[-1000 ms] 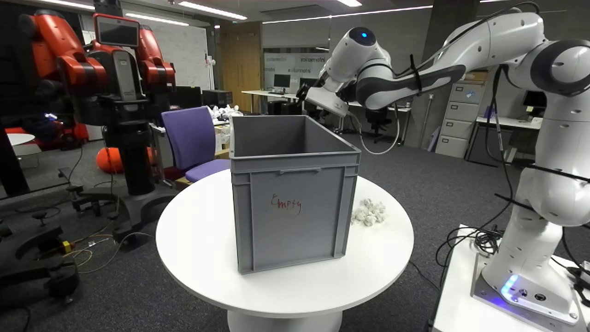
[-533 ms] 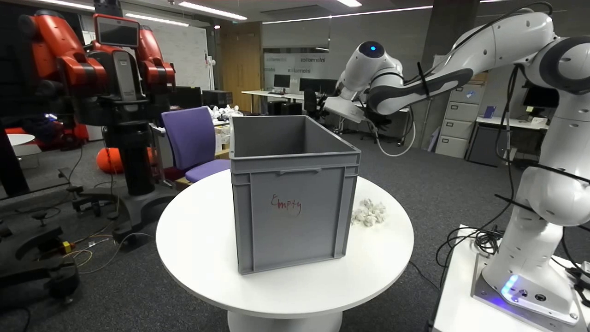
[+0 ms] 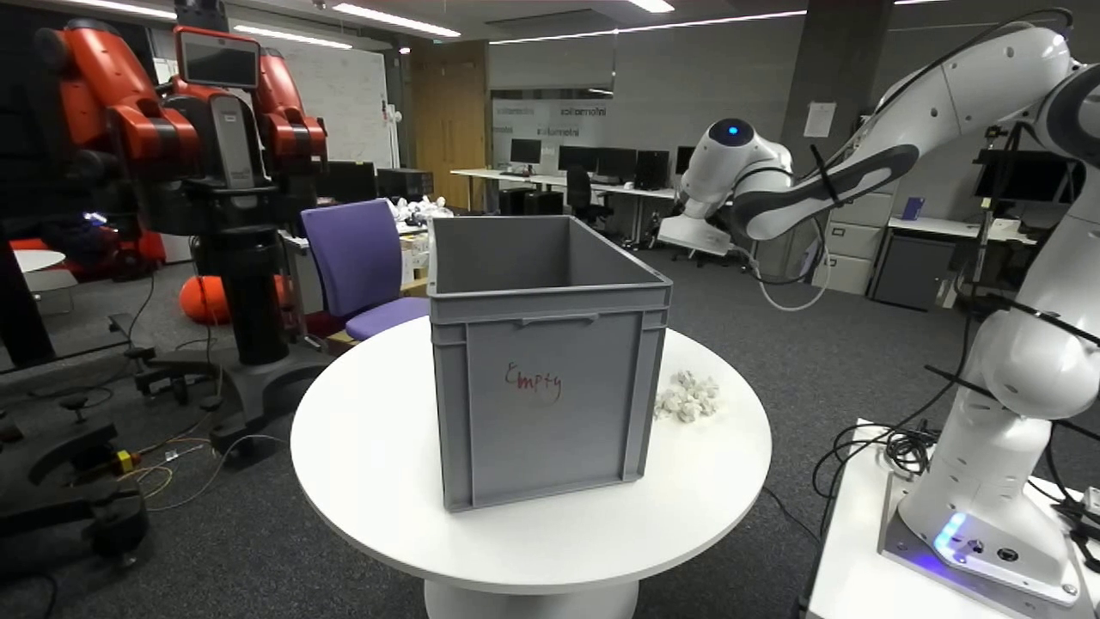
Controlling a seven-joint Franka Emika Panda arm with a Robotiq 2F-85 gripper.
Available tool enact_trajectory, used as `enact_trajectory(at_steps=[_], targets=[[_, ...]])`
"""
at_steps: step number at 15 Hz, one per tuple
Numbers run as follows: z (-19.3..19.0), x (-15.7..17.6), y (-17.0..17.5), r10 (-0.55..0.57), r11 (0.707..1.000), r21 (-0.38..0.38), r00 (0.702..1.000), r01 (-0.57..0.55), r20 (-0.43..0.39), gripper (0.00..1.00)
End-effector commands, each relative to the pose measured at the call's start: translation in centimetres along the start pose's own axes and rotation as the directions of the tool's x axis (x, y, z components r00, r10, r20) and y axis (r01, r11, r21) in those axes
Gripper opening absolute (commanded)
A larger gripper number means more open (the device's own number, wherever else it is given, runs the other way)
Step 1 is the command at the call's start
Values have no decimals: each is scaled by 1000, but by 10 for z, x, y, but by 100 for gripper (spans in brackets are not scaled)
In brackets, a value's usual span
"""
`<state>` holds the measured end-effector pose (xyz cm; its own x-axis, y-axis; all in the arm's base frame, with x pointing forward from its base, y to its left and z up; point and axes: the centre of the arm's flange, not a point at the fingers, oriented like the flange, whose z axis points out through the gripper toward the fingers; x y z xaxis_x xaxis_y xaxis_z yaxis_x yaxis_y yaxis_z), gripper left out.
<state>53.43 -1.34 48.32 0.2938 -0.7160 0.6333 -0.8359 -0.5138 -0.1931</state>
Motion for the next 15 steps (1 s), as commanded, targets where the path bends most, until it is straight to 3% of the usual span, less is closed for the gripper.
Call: enact_trajectory(at_steps=[1,7,15], targets=[[42,-7,58,-79,997,30,995,77,64,100],[124,-10,124,-151,989,34,963,147,224,100],[217,-35,176,-219,975,76,866,207,450,100]])
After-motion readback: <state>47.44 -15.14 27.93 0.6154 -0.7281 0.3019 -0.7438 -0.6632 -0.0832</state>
